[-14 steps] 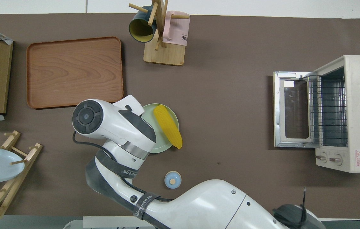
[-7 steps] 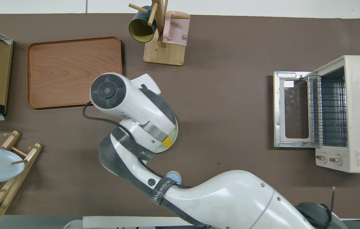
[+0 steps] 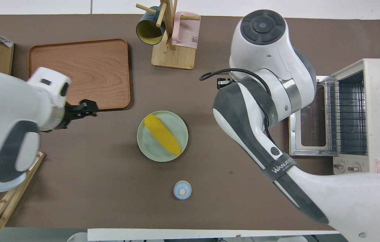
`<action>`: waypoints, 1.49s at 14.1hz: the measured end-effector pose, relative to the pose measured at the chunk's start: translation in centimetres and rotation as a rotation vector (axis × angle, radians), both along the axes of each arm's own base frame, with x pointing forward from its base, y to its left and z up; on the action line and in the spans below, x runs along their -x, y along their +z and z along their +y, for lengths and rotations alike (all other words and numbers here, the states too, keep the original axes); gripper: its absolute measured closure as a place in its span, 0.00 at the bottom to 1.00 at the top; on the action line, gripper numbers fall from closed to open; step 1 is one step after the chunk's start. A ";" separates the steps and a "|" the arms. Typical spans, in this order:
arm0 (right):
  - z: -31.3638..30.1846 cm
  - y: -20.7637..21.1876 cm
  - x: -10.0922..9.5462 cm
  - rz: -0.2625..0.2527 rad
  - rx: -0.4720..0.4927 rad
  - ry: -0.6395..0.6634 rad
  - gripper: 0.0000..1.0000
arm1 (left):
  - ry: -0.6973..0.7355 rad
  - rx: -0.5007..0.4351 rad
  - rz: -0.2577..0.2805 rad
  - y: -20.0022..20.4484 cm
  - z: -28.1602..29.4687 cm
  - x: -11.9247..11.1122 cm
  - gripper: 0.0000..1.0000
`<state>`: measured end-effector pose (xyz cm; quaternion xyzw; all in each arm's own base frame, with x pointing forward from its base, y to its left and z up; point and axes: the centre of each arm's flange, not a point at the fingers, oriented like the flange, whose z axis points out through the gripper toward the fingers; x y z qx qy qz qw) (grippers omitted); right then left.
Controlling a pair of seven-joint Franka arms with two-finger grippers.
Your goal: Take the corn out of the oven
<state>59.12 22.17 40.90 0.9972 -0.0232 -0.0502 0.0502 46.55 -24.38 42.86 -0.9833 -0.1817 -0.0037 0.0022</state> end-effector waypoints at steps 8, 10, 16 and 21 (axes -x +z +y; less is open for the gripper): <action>-9.6 -11.1 3.9 0.046 0.129 0.160 0.99 | 0.138 -0.008 -0.008 -11.1 -12.7 3.9 0.05; -10.3 -11.7 4.0 0.054 0.149 0.169 0.99 | 0.137 -0.019 0.000 -12.7 -14.4 5.1 0.19; -11.7 -12.6 3.8 0.062 0.243 0.236 0.99 | 0.009 -0.045 0.010 -7.9 -12.4 -1.1 0.45; -11.1 -10.0 2.9 0.129 0.287 0.321 0.99 | -0.324 -0.029 -0.031 -7.8 3.6 -11.1 0.45</action>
